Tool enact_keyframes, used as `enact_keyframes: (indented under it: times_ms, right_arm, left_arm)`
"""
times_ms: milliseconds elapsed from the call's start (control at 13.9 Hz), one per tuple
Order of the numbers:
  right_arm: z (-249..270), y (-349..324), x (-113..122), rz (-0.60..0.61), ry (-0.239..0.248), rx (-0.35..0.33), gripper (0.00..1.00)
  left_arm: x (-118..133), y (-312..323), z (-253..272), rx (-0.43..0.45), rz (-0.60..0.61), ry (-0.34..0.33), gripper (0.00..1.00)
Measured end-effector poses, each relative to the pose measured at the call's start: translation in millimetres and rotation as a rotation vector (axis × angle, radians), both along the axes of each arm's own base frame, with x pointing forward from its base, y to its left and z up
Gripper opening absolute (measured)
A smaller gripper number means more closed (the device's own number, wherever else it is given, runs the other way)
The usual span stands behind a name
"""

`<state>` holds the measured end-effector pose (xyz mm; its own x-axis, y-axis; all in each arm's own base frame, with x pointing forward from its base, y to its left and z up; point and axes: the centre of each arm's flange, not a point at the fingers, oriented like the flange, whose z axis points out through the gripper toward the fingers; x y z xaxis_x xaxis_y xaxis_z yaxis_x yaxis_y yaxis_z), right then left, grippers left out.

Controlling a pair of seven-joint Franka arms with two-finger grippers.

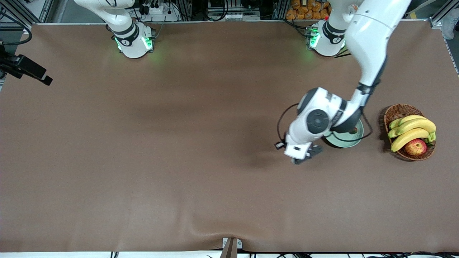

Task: Collect all strawberries into plate
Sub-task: 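Grasp the strawberry with the left gripper and carry it over the plate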

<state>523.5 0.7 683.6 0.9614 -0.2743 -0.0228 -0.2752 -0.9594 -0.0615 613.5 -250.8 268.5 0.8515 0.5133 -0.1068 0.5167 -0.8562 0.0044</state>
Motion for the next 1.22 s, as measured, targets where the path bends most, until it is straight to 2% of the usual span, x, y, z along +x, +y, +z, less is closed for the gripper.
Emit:
enact_keyframes:
  times_ms: [216, 503, 647, 934, 1222]
  right_arm:
    - [-0.4, 0.3, 0.1, 0.006, 0.001, -0.001, 1.0]
    - [-3.2, 0.6, 0.4, 0.044, 0.004, -0.002, 1.0]
    - [-5.8, 0.4, 1.0, 0.056, 0.007, -0.003, 1.0]
    - [-7.5, -0.5, 1.1, 0.061, 0.01, -0.006, 1.0]
    - [-9.0, -1.8, 1.2, 0.06, 0.013, -0.014, 1.0]
  left_arm:
    - [20.5, 71.6, 10.9, 0.041, 0.084, 0.008, 0.31]
    - [22.0, 148.0, 3.3, 0.081, 0.154, 0.112, 0.31]
    - [21.5, 179.8, -3.1, 0.085, 0.191, 0.137, 0.31]
    - [7.3, 233.3, -27.9, 0.094, 0.238, 0.254, 0.31]
    - [-12.4, 232.2, -55.4, 0.101, 0.227, 0.332, 0.33]
